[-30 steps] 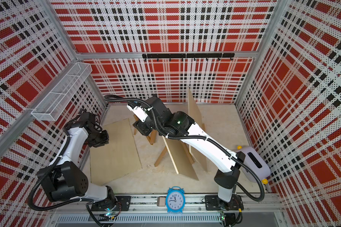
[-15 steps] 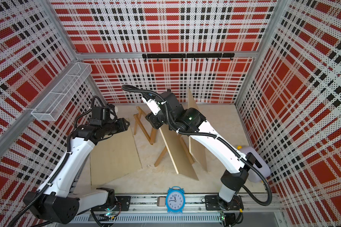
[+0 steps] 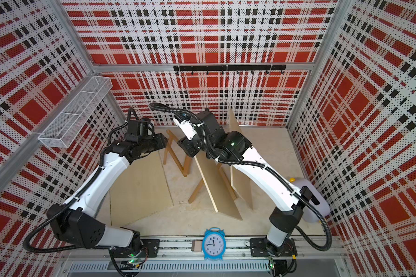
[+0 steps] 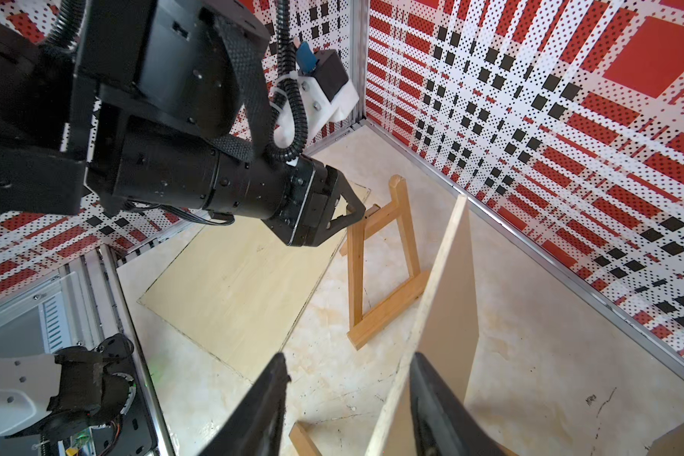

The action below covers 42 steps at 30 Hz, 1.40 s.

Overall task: Disassemble the easel
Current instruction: Pick up the easel at the center of the board.

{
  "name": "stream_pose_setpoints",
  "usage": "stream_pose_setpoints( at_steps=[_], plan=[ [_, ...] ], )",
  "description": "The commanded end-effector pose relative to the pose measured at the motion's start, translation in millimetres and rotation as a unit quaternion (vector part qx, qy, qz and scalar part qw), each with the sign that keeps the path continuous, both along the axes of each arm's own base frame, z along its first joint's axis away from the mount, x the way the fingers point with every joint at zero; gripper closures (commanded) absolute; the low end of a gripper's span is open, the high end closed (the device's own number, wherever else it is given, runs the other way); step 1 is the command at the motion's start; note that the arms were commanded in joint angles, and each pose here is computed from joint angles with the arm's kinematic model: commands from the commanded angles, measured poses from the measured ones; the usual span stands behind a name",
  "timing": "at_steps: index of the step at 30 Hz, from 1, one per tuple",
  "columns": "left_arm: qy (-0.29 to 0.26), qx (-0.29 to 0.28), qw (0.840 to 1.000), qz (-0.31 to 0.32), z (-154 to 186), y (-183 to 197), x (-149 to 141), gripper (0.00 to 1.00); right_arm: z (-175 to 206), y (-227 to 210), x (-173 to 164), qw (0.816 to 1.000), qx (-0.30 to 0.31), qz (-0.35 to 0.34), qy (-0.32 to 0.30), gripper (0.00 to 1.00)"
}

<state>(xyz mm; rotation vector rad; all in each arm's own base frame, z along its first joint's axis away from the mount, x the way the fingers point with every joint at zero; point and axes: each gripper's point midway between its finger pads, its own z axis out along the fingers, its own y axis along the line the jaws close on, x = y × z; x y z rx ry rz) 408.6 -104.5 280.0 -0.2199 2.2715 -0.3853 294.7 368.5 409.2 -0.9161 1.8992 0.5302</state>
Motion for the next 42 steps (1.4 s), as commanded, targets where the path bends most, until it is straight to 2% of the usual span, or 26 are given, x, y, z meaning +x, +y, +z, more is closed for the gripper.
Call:
stream_pose_setpoints(
  at_steps=[1, 12, 16, 29, 39, 42],
  plan=[
    [-0.016, 0.016, 1.0, 0.005, 11, 2, 9, 0.52, 17, -6, 0, 1.0, 0.026, -0.006, -0.013, 0.48],
    [0.012, 0.024, 1.0, -0.007, -7, -3, 20, 0.53, 17, -11, 7, 0.999, 0.029, -0.013, -0.01, 0.48],
    [0.02, 0.029, 0.999, -0.008, -11, -2, 20, 0.61, 14, -11, 9, 1.0, 0.027, -0.014, -0.006, 0.48],
    [0.025, 0.031, 0.999, -0.015, -19, -5, 28, 0.61, 8, -11, 14, 1.0, 0.026, -0.016, 0.002, 0.48],
    [0.037, 0.038, 0.999, -0.015, -22, -1, 24, 0.99, 8, -14, 15, 0.999, 0.028, -0.02, 0.004, 0.48],
    [0.036, 0.035, 0.999, -0.015, -18, 3, 21, 1.0, 7, -13, 15, 0.999, 0.03, -0.017, 0.006, 0.48]
  ],
)
